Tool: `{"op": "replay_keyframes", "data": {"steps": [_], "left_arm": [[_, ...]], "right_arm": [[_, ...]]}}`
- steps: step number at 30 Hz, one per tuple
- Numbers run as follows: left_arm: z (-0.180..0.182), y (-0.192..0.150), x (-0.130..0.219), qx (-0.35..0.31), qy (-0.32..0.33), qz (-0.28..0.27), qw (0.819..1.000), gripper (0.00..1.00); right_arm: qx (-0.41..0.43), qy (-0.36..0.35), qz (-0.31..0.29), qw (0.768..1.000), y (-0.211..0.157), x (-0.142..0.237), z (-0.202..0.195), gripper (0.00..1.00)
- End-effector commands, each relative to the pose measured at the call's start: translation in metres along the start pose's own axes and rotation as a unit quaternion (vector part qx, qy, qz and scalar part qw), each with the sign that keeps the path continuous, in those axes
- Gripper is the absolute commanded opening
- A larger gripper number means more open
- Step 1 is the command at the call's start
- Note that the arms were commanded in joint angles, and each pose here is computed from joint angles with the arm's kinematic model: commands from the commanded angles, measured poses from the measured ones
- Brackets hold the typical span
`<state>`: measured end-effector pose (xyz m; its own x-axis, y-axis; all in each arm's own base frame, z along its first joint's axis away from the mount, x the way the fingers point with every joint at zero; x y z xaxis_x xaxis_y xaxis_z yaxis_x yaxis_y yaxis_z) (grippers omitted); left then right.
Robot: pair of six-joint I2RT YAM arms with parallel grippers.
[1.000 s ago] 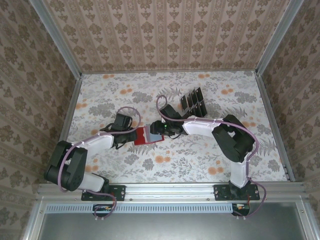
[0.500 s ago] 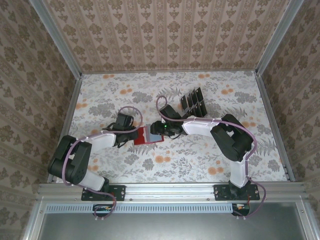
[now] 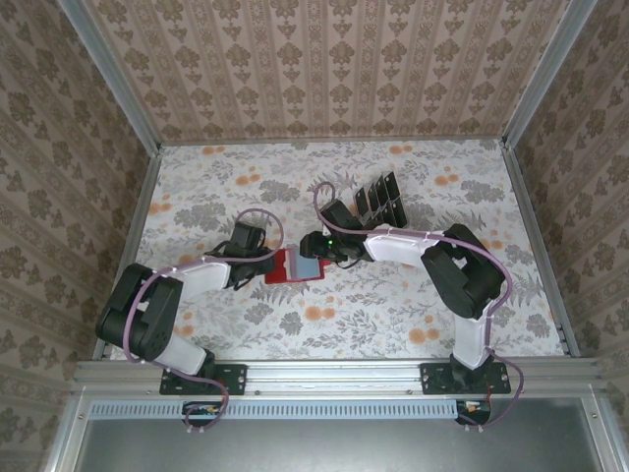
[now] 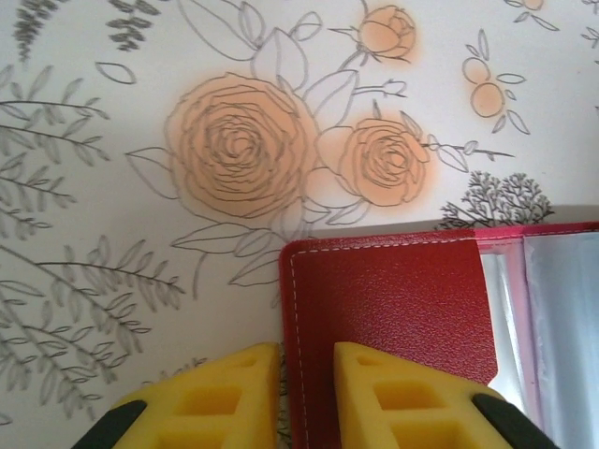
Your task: Put the credit cards into the card holder
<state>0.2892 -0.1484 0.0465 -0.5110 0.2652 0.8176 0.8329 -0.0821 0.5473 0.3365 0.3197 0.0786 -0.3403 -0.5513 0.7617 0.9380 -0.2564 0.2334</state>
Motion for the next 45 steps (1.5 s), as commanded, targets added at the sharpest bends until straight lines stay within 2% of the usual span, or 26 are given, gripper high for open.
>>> {"op": "replay_keyframes", "data": {"steps": [1, 19, 32, 35, 38, 39, 45], "left_arm": [[-0.011, 0.003, -0.003, -0.011, -0.024, -0.001, 1.0, 0.23], [-0.011, 0.003, -0.004, -0.016, -0.023, -0.002, 1.0, 0.24], [-0.01, 0.006, -0.003, -0.017, -0.023, -0.007, 1.0, 0.25], [-0.006, 0.012, 0.005, -0.01, -0.018, -0.018, 1.0, 0.32], [0.002, 0.02, 0.015, 0.006, -0.016, -0.037, 0.999, 0.48], [0.005, 0.022, 0.019, 0.01, -0.017, -0.043, 0.999, 0.51], [0.005, 0.025, 0.04, 0.015, -0.039, -0.071, 0.997, 0.57]], "right_arm": [[0.007, 0.021, 0.0, 1.0, 0.001, 0.008, 0.015, 0.52], [-0.002, 0.004, 0.027, 1.0, -0.01, -0.018, 0.005, 0.53], [0.0, 0.013, 0.047, 0.999, -0.025, -0.034, 0.018, 0.52], [0.0, 0.012, 0.046, 0.999, -0.026, -0.033, 0.017, 0.52], [-0.003, 0.011, 0.045, 0.999, -0.026, -0.033, 0.015, 0.52], [-0.004, 0.012, 0.044, 0.999, -0.026, -0.033, 0.016, 0.52], [-0.013, 0.017, 0.043, 0.999, -0.026, -0.034, 0.016, 0.55]]}}
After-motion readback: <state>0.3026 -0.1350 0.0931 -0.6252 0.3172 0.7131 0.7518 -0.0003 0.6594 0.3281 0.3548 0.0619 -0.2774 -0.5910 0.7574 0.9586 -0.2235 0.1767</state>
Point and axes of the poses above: each hand's point on the last joint's axis, 136 mm out from that joint toward the fingers, its own x axis back along the fingers, its own z axis along the line the jaws close on, y = z × x, the point moved 3 cm from there along x, back along the fingers, and after that the axes turned 11 degrees about -x, right-handed, at the moved point
